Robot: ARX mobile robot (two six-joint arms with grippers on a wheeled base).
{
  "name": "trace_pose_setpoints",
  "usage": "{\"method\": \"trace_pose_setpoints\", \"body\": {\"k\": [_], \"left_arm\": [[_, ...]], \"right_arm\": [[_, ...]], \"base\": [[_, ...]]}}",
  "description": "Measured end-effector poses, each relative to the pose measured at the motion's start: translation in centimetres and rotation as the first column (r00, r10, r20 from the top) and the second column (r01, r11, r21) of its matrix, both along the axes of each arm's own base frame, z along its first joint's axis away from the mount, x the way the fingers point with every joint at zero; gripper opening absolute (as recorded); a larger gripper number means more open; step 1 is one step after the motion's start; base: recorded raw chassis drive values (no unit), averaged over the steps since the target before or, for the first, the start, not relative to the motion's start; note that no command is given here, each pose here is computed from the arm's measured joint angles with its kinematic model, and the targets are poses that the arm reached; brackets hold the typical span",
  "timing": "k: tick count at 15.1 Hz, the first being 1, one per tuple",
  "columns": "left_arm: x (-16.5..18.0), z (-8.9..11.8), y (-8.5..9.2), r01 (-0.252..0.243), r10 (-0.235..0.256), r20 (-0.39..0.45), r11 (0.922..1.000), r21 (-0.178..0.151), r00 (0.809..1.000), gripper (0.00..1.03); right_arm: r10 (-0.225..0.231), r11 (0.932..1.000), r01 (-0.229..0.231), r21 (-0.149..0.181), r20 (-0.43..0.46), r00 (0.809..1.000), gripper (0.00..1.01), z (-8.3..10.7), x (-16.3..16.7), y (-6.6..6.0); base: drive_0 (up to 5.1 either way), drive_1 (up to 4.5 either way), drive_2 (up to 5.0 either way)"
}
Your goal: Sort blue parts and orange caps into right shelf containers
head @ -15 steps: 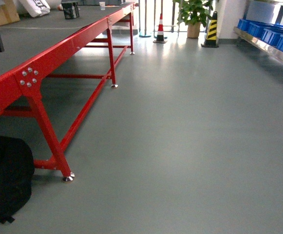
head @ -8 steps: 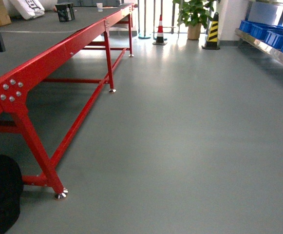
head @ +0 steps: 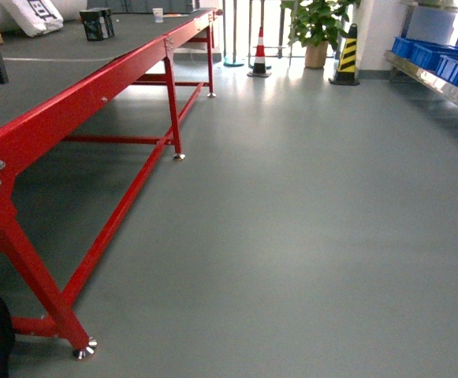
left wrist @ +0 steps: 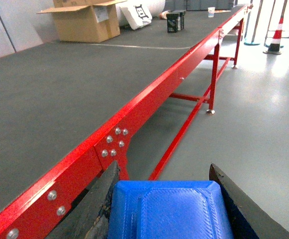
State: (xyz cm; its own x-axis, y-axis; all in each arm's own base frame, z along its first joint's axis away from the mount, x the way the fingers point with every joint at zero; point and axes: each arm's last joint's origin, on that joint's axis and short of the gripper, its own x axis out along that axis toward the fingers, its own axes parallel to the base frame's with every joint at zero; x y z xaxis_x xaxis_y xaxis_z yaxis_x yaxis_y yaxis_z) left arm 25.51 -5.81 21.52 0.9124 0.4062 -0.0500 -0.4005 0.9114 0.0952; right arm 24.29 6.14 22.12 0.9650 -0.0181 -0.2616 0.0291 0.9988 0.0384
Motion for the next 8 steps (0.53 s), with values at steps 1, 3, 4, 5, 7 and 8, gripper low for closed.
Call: {"method": "trace_pose_setpoints", "body": {"k": [1,3,4,5,7,8], "left_arm": [[0.00,0.04,0.00,0.000,0.000,0.004,1.0000,-0.001,1.000,0.41],[0.00,-0.01,0.00,0.000,0.000,-0.001,1.0000,0.000,1.000,0.41],[0.00,0.01,0.00,0.000,0.000,0.001,1.0000,0.000,1.000,0.41],[0.00,-0.01,0.00,0.000,0.000,-0.001,1.0000,0.000,1.000,0.41],[0.00,-0.04,0.00,0.000,0.000,-0.004,1.0000,0.001,1.000,0.41],[0.00,0.02,0.00,0.000,0.000,0.002,1.0000,-0.001,1.000,0.41]], "right_arm": [[0.000,1.0000,0.000,0.001,0.003,1.000,0.42,0.04,0.00,0.00],[0.001,1.0000,-0.001,-0.001,-0.004,1.000,0.42,-0.05,0.00,0.02],[0.000,1.0000,0.000,0.001,0.005,1.000,0.42,0.04,0.02,0.01],[0.001,1.0000,-0.001,0.000,-0.001,1.000,0.42,-0.01,0.00,0.01],[0.001,1.0000,-0.001,0.000,0.001,1.000,0.42,0.01,0.01,0.01],[0.001,1.0000,-0.001,0.001,0.001,1.000,0.42,0.01,0.01,0.01]], "base": [[0.0,4.14,-4.1],[-0.1,4.01,-4.1],[0.0,4.10,-4.0],[0.0,4.05,-4.1],[0.0,4.06,-4.1],[0.0,4.04,-4.1]]}}
